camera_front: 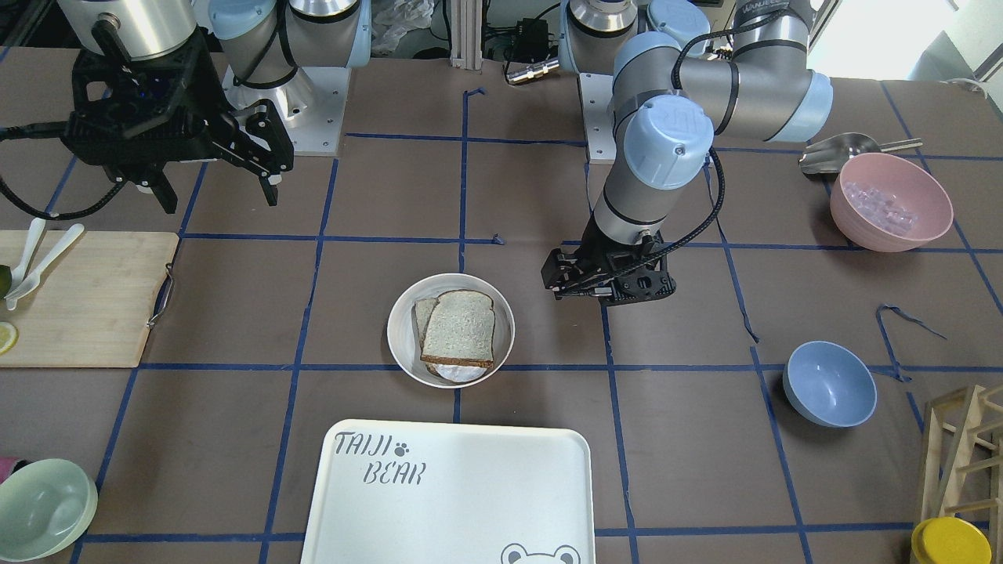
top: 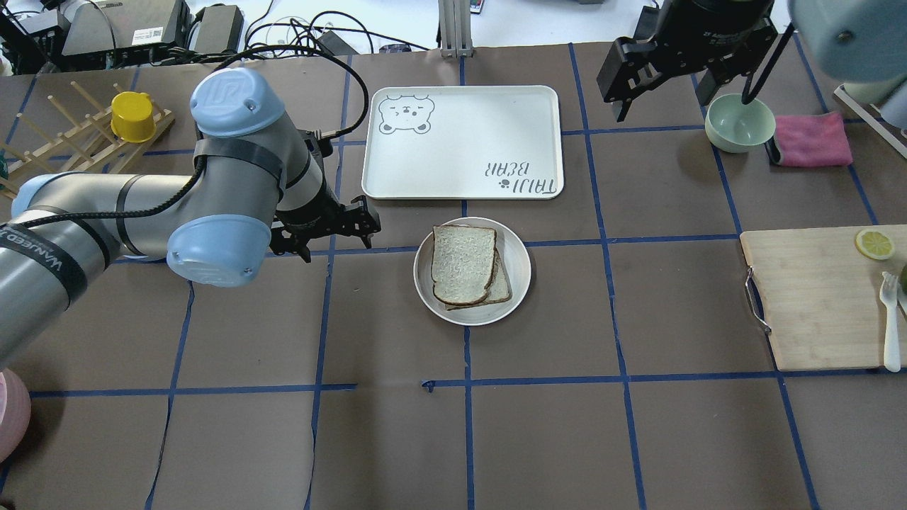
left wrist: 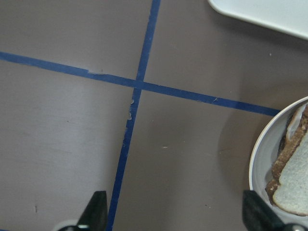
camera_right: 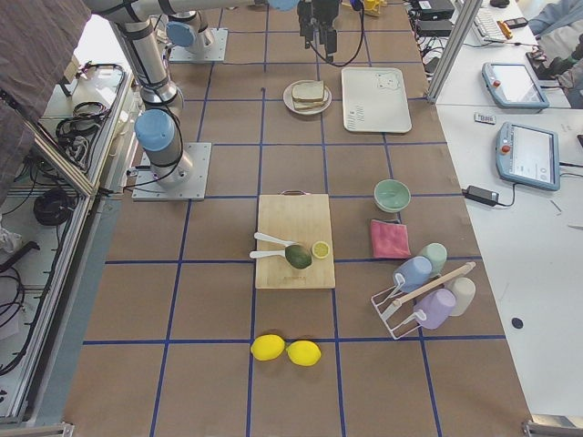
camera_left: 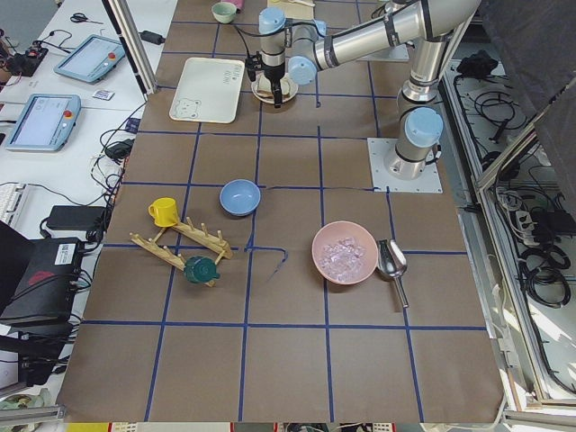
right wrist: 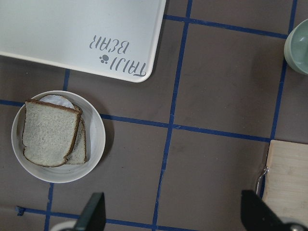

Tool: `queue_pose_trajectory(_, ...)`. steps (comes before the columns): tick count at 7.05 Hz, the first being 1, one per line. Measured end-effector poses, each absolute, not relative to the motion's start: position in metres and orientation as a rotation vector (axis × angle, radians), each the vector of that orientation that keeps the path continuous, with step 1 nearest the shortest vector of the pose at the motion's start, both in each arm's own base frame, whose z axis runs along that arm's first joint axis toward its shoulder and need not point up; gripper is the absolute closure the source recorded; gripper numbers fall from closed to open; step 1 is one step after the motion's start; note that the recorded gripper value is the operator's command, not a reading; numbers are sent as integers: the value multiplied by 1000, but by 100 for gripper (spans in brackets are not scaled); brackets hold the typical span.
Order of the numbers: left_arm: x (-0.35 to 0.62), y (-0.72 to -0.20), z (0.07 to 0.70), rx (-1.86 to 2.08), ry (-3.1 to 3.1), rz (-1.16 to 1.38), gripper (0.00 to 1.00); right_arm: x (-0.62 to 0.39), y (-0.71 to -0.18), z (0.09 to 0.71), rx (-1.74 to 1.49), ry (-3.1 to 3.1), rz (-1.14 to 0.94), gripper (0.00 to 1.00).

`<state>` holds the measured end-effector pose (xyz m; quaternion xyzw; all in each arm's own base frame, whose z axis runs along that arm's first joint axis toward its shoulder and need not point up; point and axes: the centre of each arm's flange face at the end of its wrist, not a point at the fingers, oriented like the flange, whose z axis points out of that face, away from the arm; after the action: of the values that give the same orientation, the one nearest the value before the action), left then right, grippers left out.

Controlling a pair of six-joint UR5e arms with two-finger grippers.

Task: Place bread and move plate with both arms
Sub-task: 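Reach the left gripper to the plate rim and grip it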

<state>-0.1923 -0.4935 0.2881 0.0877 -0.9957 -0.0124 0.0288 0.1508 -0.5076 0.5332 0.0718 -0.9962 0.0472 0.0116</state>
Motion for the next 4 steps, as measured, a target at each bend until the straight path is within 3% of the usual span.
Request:
queue_pose_trajectory(1,-204,-497,274,243,-3048,-37,23,149,-501,533,218,-3111,94,0)
queue_pose_trajectory(4,-230,-505,230,178,-3016,-51,25,146,-499,532,210,-3113,70,0)
